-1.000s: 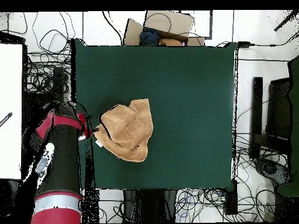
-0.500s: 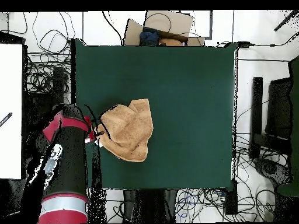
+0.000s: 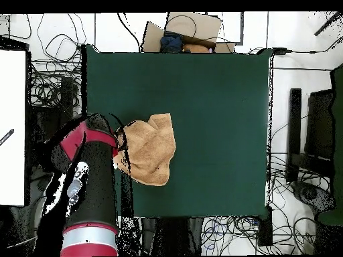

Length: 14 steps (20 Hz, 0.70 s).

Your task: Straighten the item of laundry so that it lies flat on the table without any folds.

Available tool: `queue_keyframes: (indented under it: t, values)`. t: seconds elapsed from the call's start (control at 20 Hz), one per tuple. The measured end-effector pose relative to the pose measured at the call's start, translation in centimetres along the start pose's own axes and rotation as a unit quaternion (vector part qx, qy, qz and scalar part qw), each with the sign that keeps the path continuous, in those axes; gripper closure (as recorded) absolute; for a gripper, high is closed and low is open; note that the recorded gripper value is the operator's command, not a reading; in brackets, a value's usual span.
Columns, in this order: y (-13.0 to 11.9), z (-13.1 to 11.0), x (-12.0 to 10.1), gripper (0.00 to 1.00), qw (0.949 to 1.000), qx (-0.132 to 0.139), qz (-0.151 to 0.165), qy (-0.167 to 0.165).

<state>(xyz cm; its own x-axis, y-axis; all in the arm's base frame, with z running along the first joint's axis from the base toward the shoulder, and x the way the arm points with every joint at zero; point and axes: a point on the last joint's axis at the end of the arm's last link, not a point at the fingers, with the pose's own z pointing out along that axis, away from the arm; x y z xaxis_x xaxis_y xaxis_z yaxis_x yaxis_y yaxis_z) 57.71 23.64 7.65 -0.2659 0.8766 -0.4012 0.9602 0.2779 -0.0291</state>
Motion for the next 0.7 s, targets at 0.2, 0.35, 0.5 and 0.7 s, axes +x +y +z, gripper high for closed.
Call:
queue_keyframes:
  t: [0.2, 0.35, 0.5, 0.7]
  values:
    - [0.2, 0.2, -1.0, 0.0, 1.0, 0.001, 0.007, 0.0]
    - [0.2, 0.4, -1.4, 0.0, 1.0, 0.003, 0.009, 0.0]
    - [0.2, 0.7, -1.2, 0.0, 1.0, 0.004, 0.008, 0.0]
    - [0.5, 1.2, -0.9, 0.0, 1.0, 0.005, 0.007, 0.0]
